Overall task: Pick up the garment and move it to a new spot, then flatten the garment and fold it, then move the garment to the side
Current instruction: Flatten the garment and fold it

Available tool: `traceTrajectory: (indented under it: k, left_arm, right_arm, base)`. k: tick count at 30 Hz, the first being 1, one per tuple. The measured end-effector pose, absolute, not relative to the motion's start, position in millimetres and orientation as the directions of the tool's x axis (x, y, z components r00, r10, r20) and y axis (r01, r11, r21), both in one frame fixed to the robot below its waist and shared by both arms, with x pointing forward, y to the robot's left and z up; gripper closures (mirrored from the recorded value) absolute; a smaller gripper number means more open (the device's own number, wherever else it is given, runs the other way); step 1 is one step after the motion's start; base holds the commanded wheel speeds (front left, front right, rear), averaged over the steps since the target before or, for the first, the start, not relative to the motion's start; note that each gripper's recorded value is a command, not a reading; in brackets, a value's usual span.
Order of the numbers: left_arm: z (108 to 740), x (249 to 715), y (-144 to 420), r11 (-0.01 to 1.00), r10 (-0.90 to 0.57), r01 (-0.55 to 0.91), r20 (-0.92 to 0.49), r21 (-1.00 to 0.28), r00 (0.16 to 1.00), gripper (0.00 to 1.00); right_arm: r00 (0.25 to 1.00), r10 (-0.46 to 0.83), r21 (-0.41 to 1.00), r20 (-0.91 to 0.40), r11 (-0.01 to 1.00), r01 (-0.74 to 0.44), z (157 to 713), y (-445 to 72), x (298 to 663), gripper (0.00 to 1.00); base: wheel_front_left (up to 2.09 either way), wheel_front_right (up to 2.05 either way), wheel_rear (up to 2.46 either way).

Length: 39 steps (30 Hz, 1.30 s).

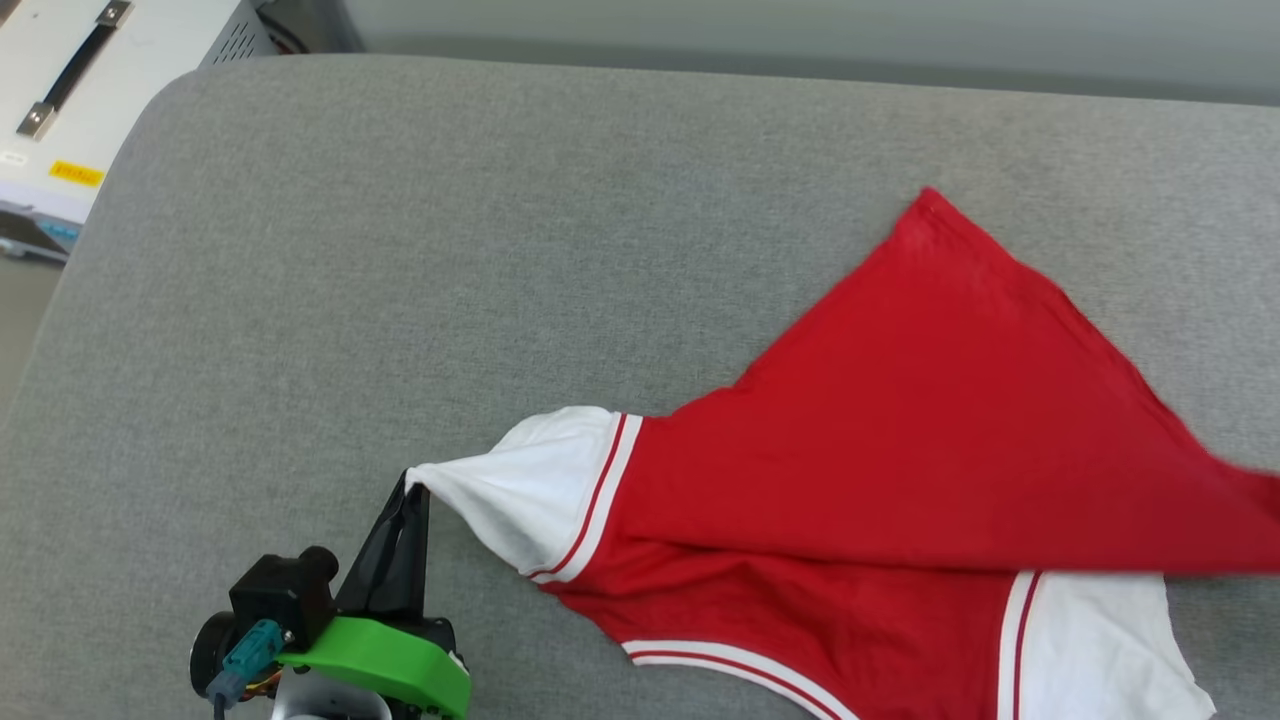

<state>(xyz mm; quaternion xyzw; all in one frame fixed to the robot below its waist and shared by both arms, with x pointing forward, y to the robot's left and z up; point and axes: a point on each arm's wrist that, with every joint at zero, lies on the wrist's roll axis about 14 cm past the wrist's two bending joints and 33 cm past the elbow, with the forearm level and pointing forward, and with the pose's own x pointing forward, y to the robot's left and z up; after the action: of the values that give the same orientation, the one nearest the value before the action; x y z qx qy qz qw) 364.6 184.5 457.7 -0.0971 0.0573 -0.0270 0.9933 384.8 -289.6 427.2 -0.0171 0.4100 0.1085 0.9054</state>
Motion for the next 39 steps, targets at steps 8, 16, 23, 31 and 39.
traceTrajectory:
  k: [8, 16, 23, 31, 39]
  left_arm:
    - [462, 366, 178, 0.978, -0.092, 0.072, -0.097, -0.198, 0.991, 1.0]
    - [453, 364, 179, 0.978, -0.09, 0.064, -0.124, -0.199, 0.988, 1.0]
    - [457, 363, 177, 0.978, -0.094, 0.071, -0.113, -0.198, 0.989, 1.0]
    - [458, 363, 175, 0.977, -0.1, 0.077, -0.111, -0.199, 0.989, 1.0]
    - [458, 373, 174, 0.977, -0.103, 0.081, -0.106, -0.196, 0.989, 1.0]
  right_arm:
    - [0.524, 0.152, 0.156, -0.838, 0.987, -0.036, 382, -291, 294, 1.0]
    - [0.433, 0.143, 0.187, -0.89, 0.981, 0.059, 351, -285, 260, 1.0]
    - [0.599, 0.113, 0.159, -0.793, 0.987, 0.024, 382, -289, 298, 0.0]
    - [0.807, 0.128, 0.056, -0.577, 0.992, -0.118, 464, -284, 387, 0.0]
    - [0.797, 0.257, -0.034, -0.546, 0.944, -0.328, 499, -232, 452, 0.0]
  base:
    - [0.0, 0.0, 0.0]
    - [0.0, 0.0, 0.0]
    - [0.0, 0.0, 0.0]
    - [0.0, 0.0, 0.0]
    - [0.0, 0.0, 0.0]
